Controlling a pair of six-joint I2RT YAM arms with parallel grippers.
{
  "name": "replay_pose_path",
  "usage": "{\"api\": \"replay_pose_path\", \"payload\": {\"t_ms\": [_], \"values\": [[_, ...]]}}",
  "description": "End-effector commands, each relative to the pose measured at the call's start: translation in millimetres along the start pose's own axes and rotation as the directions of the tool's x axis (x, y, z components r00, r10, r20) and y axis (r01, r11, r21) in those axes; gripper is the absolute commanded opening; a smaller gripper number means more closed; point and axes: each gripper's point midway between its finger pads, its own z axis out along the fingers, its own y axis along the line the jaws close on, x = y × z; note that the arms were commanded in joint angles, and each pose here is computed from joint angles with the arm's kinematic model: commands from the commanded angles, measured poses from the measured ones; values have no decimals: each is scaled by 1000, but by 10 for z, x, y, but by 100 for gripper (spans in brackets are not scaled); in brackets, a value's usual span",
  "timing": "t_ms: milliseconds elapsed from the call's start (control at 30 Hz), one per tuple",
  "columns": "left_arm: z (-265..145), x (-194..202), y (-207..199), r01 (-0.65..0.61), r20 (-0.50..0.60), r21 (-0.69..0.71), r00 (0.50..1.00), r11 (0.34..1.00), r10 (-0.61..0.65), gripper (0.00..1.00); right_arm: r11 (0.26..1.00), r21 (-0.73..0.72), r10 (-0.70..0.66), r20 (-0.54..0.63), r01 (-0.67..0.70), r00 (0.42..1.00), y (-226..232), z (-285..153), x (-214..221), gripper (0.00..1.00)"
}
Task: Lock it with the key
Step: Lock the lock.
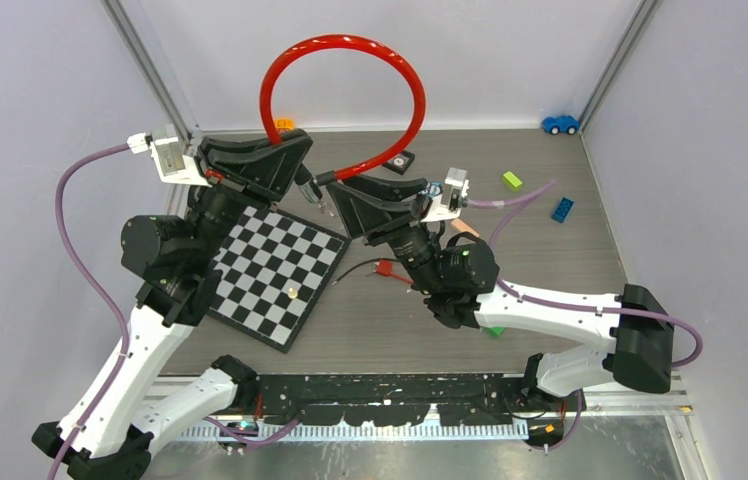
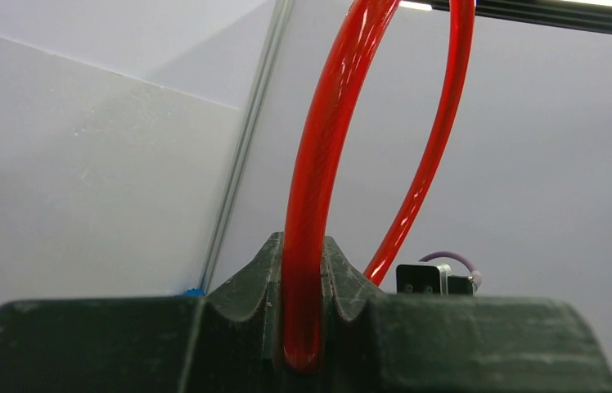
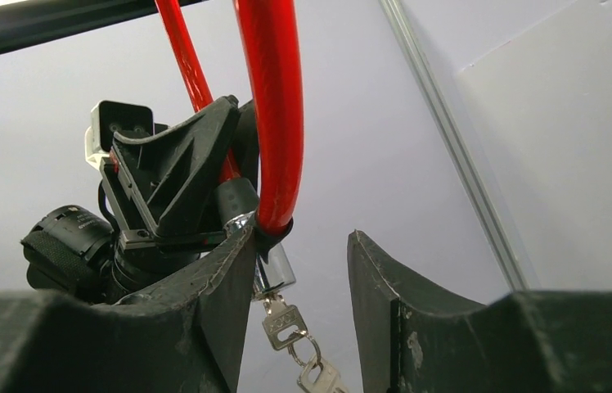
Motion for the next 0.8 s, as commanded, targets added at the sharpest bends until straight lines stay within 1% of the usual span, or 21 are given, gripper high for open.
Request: {"api": "replay_pose_path", "payload": {"t_ms": [0,200,333,667,733,767], "values": [[-18,-332,-250,-19,101,75,995,997,11,0,999,-44,24,102,-20,995,175,31,-426,50],[-6,-332,-250,-19,99,76,995,997,11,0,999,-52,2,125,5,992,220,54,-561,50],[-2,-326,-251,-18,97,78,995,997,10,0,999,-47,-11,130,17,991,219,88,-568,49],[-24,-322,-252,-16,96,76,995,997,9,0,998,-55,-5,134,13,991,249,168,-538,38],[-28,-322,-253,-18,96,76,995,997,10,0,998,-56,-3,137,11,991,253,178,-545,34],[-30,-322,-252,-18,96,75,995,997,10,0,998,-56,-4,133,11,991,252,181,-533,29]]}}
